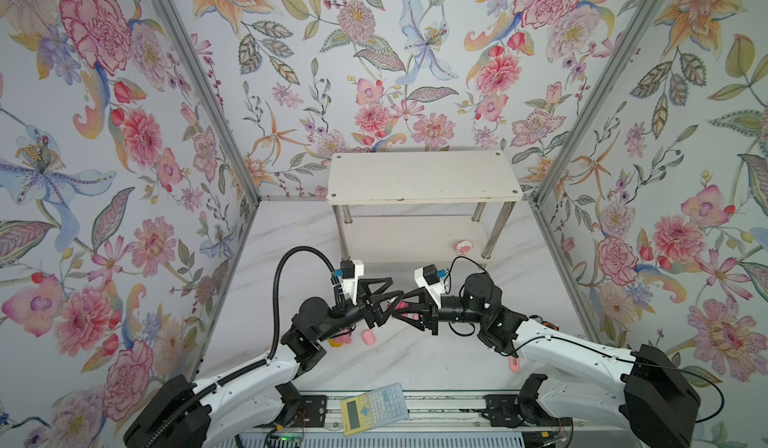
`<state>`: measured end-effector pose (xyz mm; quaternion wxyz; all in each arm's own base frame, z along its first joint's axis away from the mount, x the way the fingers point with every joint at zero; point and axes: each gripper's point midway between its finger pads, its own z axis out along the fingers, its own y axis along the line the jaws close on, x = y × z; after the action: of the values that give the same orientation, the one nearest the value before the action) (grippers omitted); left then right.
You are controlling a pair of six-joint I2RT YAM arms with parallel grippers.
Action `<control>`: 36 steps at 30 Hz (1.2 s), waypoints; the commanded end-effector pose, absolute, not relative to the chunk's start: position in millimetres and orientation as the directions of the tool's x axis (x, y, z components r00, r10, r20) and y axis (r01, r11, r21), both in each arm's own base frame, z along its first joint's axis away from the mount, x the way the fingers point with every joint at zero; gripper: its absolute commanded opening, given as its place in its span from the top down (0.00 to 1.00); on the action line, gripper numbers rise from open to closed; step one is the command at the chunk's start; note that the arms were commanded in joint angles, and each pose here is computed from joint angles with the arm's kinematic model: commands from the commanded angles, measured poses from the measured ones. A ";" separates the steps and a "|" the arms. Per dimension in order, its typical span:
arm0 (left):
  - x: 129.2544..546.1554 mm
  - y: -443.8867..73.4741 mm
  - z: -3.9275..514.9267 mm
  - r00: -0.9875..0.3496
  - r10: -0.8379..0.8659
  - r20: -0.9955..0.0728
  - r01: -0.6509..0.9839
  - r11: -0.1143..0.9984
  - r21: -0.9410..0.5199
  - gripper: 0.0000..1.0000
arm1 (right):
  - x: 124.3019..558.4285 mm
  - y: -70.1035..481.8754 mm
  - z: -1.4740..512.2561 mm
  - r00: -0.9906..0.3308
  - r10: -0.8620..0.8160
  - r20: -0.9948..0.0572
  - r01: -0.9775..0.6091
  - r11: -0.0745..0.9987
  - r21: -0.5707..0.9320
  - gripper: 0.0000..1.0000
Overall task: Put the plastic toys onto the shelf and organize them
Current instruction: 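Close the left gripper on the bear and open the right gripper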
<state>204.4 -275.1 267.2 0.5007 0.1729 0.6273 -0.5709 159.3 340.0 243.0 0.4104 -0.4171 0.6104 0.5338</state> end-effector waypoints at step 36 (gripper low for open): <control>217.8 -276.1 293.2 -0.326 -0.322 -0.889 0.821 0.369 -0.436 1.00 | 177.5 349.4 271.1 -0.344 0.011 -0.939 -0.939 -0.009 0.344 0.27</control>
<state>204.9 -281.7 288.5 0.5094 0.2034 0.6096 -0.5723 171.7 346.3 260.7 0.3846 -0.4137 0.5850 0.5819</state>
